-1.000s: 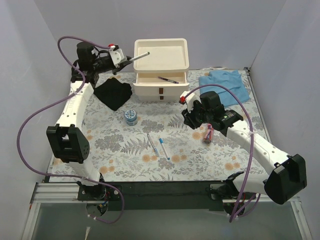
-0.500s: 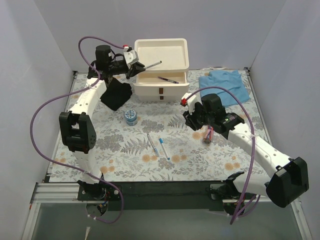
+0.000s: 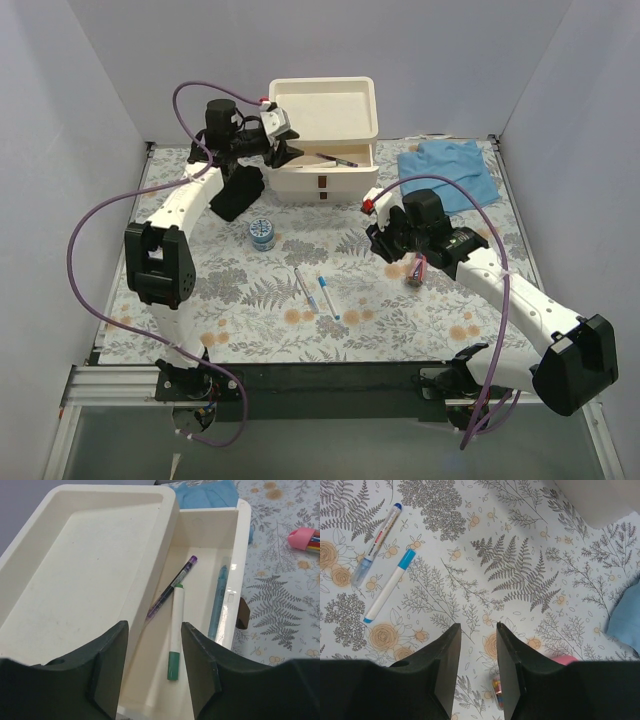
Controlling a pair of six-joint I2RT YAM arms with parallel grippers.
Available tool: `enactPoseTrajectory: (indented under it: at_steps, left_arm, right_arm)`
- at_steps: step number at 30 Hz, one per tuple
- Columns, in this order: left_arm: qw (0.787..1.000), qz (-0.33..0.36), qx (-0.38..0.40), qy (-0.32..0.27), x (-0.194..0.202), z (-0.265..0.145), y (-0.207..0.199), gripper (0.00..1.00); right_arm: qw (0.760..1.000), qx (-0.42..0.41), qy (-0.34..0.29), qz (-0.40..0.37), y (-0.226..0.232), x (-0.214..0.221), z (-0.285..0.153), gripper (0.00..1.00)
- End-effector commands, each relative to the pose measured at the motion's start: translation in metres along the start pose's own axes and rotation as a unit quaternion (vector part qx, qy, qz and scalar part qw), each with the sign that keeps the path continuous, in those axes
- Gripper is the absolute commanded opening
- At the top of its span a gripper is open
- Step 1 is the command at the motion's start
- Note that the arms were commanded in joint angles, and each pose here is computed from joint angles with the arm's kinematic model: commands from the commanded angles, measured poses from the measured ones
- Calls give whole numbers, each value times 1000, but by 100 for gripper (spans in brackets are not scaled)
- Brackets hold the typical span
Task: Sort the stationery into containers
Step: Place the pen in the drawer, then pick up the pen from the center of the board.
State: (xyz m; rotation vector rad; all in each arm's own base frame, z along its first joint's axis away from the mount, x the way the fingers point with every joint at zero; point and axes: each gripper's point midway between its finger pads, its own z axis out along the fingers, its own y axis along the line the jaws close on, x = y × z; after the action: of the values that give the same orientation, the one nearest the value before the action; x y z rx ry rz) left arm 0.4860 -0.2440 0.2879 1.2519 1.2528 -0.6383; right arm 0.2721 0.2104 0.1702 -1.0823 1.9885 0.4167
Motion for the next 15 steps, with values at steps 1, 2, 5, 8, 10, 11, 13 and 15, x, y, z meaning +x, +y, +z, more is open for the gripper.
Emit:
enactPoseTrajectory:
  at_steps: [1,2,5,8,10,11,13,15]
  left_arm:
    - [991,67,-113,-39,-76,-39,29,48]
    - [979,96,-165,-75,-105,-51,42,49]
    - [910,167,-355,-135,-156,-121,55,59]
    - [847,134,-504,-100,-142,-184,68,73]
    - [803,66,-590,-53,-112,-232,86,75]
    - [800,12,-599,-8,-79,-245,87,76]
    - [750,-111,-651,33,-22,-301,87,78]
    - [720,-159,-674,55,8,-333,78,79]
  right_arm:
    - [999,-35,-24,2,13,-6,1,43]
    - [998,-58,-24,-1,24,-3,3,43]
    - [997,-80,-8,-10,57,13,18,44]
    - [996,-88,-12,5,88,16,32,48]
    - [996,-86,-19,33,106,12,40,58]
    - [995,-90,-8,46,113,18,46,62]
    - [994,-95,-2,56,125,19,53,65]
    - [993,-78,27,79,123,29,64,67]
